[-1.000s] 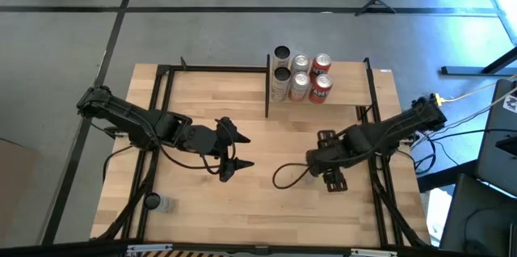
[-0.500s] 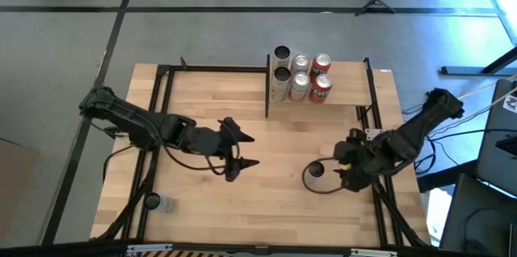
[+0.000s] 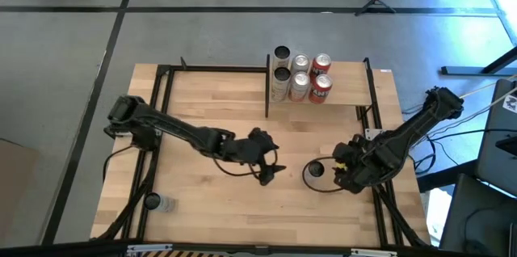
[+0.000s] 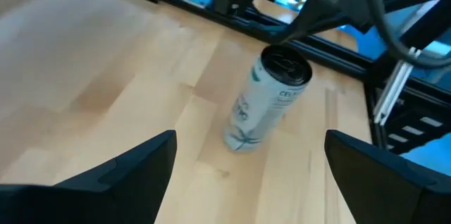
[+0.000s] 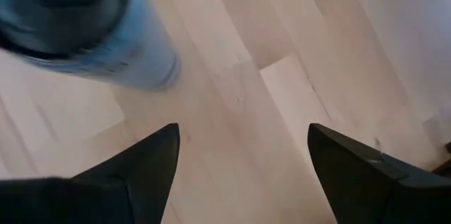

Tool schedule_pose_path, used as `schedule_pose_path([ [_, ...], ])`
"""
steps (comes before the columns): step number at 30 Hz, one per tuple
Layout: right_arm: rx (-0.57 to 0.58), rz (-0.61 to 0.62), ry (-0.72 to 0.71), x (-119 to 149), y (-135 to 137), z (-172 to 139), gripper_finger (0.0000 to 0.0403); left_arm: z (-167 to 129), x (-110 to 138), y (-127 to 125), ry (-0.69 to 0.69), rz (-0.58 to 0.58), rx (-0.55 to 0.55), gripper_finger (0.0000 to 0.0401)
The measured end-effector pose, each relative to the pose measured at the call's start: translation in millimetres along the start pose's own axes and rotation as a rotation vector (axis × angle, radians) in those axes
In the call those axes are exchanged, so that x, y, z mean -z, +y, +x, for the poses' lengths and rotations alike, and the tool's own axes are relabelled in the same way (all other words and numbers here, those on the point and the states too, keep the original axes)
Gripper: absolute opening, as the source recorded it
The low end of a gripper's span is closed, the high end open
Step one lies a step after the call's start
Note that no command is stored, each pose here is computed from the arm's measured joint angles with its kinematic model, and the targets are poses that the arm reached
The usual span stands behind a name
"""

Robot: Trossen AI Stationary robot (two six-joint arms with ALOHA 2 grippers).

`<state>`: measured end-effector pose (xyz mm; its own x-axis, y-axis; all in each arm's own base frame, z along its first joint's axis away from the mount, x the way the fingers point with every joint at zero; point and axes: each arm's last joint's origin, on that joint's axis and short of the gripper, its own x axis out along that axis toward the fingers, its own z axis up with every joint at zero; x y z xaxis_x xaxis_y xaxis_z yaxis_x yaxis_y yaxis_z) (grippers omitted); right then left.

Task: Place canned beverage on shelf
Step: Put the right black soda can onto the shelf

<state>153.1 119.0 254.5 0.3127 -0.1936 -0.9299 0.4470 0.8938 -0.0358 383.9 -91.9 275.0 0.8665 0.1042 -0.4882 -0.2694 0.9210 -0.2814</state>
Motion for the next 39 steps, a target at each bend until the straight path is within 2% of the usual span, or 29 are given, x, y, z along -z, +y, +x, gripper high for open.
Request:
schedule_pose_path([
  [7, 0.017, 0.026, 0.003, 7, -2, 16, 0.0301, 33, 20, -6, -0.001, -0.015, 0.05, 0.035],
  [16, -0.005, 0.053, -0.108, 2, 3, 16, 0.0301, 63, 46, -6, 0.041, -0.021, 0.061, 0.035],
  [22, -0.022, 0.078, -0.193, -2, 7, 16, 0.0301, 81, 51, -8, -0.042, -0.053, 0.102, 0.035],
  [27, -0.039, 0.082, -0.207, -3, 9, 15, 0.0301, 97, 59, -4, -0.092, -0.101, 0.113, 0.035],
  [34, -0.049, 0.087, -0.211, -3, 10, 15, 0.0301, 113, 69, 8, -0.083, -0.137, 0.086, 0.035],
  [39, -0.071, 0.096, -0.218, -4, 13, 16, 0.0301, 116, 66, 15, -0.083, -0.164, 0.075, 0.035],
])
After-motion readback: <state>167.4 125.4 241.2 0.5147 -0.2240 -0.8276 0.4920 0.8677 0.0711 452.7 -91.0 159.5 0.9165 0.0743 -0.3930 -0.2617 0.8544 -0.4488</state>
